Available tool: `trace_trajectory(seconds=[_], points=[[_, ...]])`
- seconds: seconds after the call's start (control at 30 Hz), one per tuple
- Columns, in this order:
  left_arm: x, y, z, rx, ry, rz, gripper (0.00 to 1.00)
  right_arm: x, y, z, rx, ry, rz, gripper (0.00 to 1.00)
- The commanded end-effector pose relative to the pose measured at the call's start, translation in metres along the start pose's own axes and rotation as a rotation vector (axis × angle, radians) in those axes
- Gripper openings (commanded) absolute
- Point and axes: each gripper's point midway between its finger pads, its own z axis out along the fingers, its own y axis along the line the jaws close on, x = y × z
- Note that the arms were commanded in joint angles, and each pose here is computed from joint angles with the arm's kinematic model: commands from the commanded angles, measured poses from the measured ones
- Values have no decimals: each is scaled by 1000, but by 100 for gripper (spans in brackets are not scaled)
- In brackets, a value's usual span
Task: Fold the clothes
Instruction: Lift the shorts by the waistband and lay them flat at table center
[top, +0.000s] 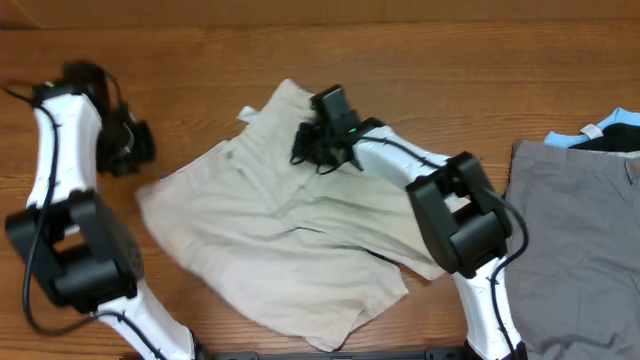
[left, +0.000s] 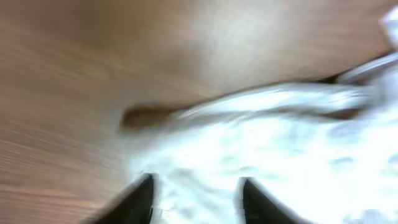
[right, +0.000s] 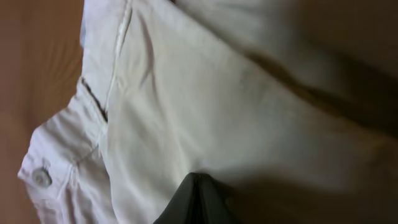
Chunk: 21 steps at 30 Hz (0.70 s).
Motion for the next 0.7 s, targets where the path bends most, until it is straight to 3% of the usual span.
trace_trajectory(seconds=[0.0,0.03,0.1,0.23,0.4,0.57,0.67], points=[[-15,-17,-61,45,-172,95,82,39,7,24,3,115,-62,7],[-15,-16,-67,39,-186,95,89,36,10,21,3,113,-60,8],[-13,-22,-72,70,-197,101,92,22,12,11,4,100,-69,13],[-15,-72,-69,264,-210,245,84,-15,14,-29,23,65,-157,24],[-12,-141,-34,329,-182,501,62,-57,7,-104,124,-23,-158,33],[-5,-208,24,293,-165,743,39,-70,-2,-179,154,-75,-86,44],[-3,-228,60,221,-154,805,7,-66,-12,-216,182,-74,-33,44]])
